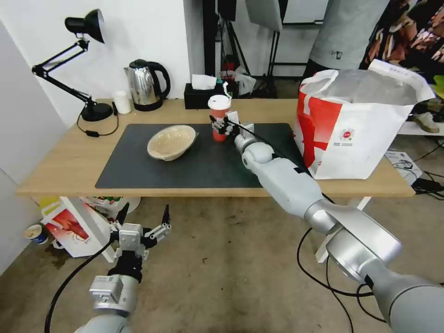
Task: Pick up the trash from the table and place it into the takeout bag.
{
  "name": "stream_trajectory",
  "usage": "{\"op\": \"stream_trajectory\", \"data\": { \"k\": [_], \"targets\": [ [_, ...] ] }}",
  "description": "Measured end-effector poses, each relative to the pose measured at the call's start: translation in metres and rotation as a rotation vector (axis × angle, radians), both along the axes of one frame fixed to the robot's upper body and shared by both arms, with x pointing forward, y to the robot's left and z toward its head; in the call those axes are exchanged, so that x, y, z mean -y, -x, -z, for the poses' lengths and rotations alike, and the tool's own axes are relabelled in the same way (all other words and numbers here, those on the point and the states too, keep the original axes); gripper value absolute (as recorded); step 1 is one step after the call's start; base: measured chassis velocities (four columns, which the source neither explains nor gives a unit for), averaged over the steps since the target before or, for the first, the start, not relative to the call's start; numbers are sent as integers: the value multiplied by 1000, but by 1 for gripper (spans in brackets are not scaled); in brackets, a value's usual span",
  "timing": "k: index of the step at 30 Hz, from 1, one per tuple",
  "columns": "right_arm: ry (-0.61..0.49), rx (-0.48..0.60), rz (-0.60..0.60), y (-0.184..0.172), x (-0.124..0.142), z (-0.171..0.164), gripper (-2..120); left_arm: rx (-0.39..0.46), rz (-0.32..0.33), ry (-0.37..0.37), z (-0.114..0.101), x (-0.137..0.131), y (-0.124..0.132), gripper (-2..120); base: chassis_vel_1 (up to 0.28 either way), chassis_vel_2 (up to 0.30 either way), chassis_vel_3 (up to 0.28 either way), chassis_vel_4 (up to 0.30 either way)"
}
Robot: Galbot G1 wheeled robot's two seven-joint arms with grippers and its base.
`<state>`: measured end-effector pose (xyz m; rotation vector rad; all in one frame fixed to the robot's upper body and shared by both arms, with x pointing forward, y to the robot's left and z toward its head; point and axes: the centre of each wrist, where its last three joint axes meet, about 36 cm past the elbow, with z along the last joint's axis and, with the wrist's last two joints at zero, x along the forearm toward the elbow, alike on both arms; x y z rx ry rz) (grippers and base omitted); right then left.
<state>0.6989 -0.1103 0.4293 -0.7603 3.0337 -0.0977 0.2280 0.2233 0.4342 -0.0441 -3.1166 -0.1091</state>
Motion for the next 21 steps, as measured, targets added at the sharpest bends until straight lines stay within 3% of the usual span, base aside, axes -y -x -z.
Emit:
{"op": "stream_trajectory", "data": {
  "k": [14, 21],
  "targets": [
    [-3, -1, 8, -1, 11, 1, 7, 0, 0, 0, 0, 0, 0, 100, 0, 0, 0, 0],
    [-13, 7, 3, -1, 20, -4, 3, 0, 0, 0, 0, 0, 0, 100, 0, 0, 0, 0]
  ]
}}
